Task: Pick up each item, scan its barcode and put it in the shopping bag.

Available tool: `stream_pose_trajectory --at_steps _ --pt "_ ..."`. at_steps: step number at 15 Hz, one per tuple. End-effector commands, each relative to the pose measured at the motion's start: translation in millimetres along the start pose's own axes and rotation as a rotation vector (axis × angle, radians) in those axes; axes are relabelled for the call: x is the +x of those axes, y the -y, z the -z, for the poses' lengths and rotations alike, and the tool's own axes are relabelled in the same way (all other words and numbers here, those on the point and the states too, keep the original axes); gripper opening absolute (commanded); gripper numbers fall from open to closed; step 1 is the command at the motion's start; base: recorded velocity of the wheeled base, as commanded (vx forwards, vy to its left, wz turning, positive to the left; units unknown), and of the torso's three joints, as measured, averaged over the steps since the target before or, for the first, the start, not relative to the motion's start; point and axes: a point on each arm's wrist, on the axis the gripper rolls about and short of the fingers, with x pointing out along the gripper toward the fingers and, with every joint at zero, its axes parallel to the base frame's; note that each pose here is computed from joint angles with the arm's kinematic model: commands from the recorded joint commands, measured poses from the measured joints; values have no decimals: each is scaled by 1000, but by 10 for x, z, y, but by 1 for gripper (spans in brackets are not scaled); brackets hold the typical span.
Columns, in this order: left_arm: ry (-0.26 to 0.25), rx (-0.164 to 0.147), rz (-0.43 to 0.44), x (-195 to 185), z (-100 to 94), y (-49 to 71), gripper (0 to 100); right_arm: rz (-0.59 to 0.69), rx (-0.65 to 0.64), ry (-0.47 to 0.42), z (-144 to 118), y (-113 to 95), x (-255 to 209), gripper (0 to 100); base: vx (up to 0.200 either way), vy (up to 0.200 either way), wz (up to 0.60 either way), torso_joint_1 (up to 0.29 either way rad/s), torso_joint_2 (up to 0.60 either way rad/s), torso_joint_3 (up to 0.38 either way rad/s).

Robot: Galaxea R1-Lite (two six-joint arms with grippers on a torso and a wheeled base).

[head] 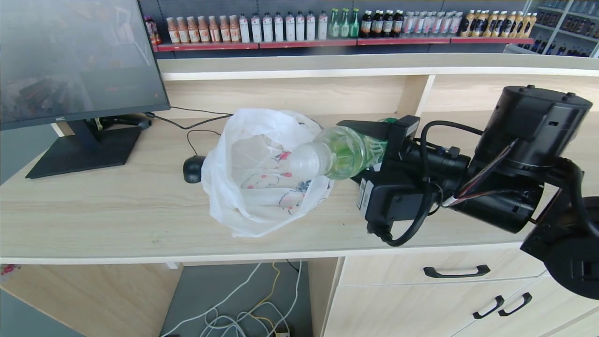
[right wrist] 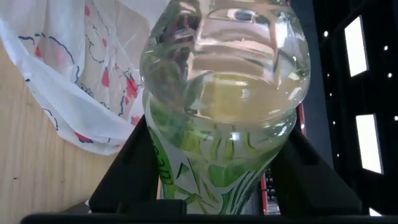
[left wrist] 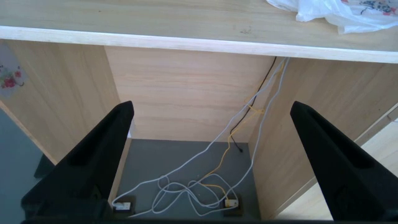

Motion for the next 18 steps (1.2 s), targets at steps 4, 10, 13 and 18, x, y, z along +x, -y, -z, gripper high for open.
stream_pose_trajectory --at_steps 4,10,13,18 --pt "1 0 -1 0 0 0 100 -46 -11 -52 169 -122 -87 0 0 0 0 0 0 0" --pt "1 0 -1 0 0 0 100 -58 -8 -57 170 -162 -92 0 0 0 0 0 0 0" --pt "1 0 -1 0 0 0 100 -68 0 -54 158 -191 -103 0 0 0 0 0 0 0" --pt "1 0 -1 0 0 0 100 -89 14 -51 139 -251 -130 0 0 0 0 0 0 0"
